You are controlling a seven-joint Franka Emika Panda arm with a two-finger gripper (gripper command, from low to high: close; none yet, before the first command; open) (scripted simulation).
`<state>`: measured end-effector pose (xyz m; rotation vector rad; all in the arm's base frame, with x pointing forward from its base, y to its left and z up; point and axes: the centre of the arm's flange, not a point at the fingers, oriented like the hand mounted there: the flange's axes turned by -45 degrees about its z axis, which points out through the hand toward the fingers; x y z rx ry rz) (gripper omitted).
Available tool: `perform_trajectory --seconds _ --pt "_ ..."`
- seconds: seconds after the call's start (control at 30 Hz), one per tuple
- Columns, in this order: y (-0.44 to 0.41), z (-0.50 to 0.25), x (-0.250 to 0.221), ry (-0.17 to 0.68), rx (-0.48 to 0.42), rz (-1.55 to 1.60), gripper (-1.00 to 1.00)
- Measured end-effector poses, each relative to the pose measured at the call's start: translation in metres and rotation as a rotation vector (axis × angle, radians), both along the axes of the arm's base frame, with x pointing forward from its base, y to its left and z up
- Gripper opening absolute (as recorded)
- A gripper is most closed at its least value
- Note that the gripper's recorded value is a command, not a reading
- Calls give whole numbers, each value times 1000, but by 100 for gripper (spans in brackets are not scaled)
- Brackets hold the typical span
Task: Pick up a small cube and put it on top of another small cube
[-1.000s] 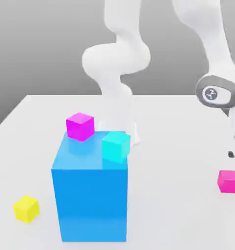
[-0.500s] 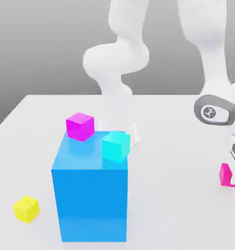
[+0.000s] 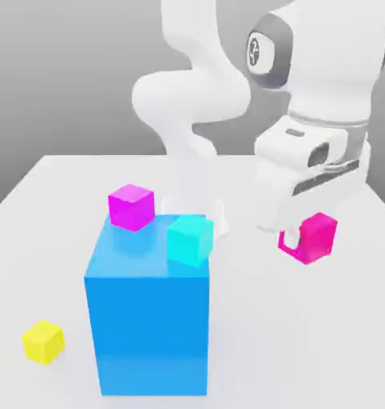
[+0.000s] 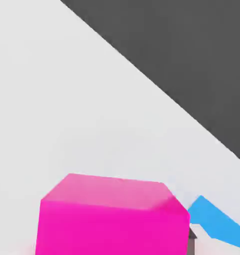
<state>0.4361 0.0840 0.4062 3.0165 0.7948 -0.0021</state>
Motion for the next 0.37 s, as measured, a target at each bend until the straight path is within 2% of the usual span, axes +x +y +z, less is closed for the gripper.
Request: perform_trajectory --seconds 0.1,0.23,0.27,0.37 --pt "-66 44 -8 2 20 -196 -100" --pt "-85 8 -12 3 27 -253 -100" --pt "-85 -2 -13 3 28 -255 100" --pt "-85 -2 -13 3 28 -255 100"
